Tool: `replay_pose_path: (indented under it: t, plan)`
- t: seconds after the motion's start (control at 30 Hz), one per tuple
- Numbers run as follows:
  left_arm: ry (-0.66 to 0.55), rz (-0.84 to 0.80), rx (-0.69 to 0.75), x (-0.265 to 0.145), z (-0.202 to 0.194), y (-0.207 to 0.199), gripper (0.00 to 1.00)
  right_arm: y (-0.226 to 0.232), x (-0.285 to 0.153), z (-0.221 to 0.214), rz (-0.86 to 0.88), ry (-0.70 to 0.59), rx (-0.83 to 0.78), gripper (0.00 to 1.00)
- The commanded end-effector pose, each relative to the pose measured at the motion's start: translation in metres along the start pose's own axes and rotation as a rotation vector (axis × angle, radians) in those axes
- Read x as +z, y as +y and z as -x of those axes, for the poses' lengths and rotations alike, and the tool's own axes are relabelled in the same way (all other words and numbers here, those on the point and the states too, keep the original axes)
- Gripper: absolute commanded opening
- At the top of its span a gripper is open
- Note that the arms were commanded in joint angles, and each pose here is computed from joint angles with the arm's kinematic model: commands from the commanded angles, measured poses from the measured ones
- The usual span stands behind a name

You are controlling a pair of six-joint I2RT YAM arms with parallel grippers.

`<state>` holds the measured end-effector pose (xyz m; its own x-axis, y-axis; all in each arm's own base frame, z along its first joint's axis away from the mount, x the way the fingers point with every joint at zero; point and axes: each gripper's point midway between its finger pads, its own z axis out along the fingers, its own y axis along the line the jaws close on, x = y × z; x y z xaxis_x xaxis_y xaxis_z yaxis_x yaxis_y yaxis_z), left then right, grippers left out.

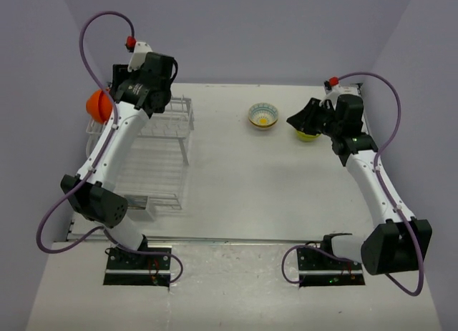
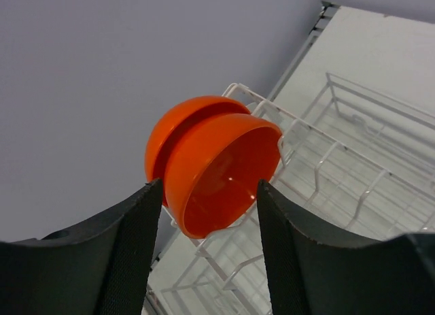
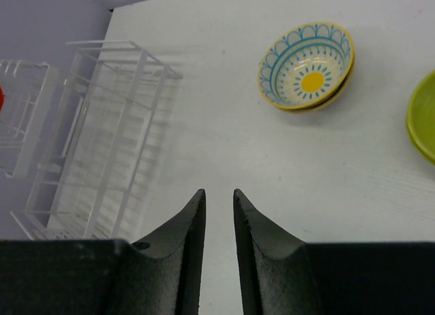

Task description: Unload the bowls from the dish rack

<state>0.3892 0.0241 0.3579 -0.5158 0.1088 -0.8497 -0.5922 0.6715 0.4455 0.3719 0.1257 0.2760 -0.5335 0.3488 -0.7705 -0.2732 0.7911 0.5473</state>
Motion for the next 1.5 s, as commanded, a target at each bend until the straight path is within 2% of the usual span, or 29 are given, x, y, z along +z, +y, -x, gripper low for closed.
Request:
replay_pose_path:
  t: [0.0, 0.07, 0.2, 0.57, 0.73, 0.9, 0.97, 1.03, 1.23, 1.47]
  plan:
    - [-0.009, 0.114, 0.001, 0.001, 0.008, 0.031, 0.58, 0.019, -0.005, 0.001, 0.089, -0.01, -0.012, 0.25]
    - [0.002, 0.129, 0.022, 0.006, 0.004, 0.028, 0.53, 0.022, -0.007, 0.003, 0.099, -0.013, -0.019, 0.25]
    - [0.042, 0.189, 0.053, 0.021, -0.01, 0.036, 0.5, 0.026, -0.01, 0.004, 0.118, -0.017, -0.035, 0.25]
    - [0.07, 0.21, 0.097, 0.029, -0.031, 0.03, 0.38, 0.025, -0.001, -0.003, 0.152, 0.006, -0.02, 0.25]
    - [0.076, 0.209, 0.116, 0.03, -0.037, 0.028, 0.23, 0.024, 0.001, -0.004, 0.151, 0.01, -0.018, 0.25]
    - [0.087, 0.199, 0.146, 0.034, -0.043, 0.021, 0.2, 0.024, 0.0, -0.003, 0.145, 0.002, -0.023, 0.25]
    - [0.087, 0.197, 0.154, 0.034, -0.042, 0.02, 0.15, 0.024, 0.0, -0.002, 0.142, 0.002, -0.024, 0.25]
    - [0.079, 0.199, 0.158, 0.033, -0.038, 0.021, 0.0, 0.024, 0.0, -0.002, 0.144, 0.001, -0.025, 0.25]
    - [0.049, 0.171, 0.154, 0.025, -0.028, 0.017, 0.0, 0.026, -0.004, -0.001, 0.146, -0.011, -0.034, 0.24]
    - [-0.007, 0.205, 0.227, 0.006, -0.011, 0.002, 0.0, 0.028, -0.007, 0.001, 0.15, -0.021, -0.05, 0.24]
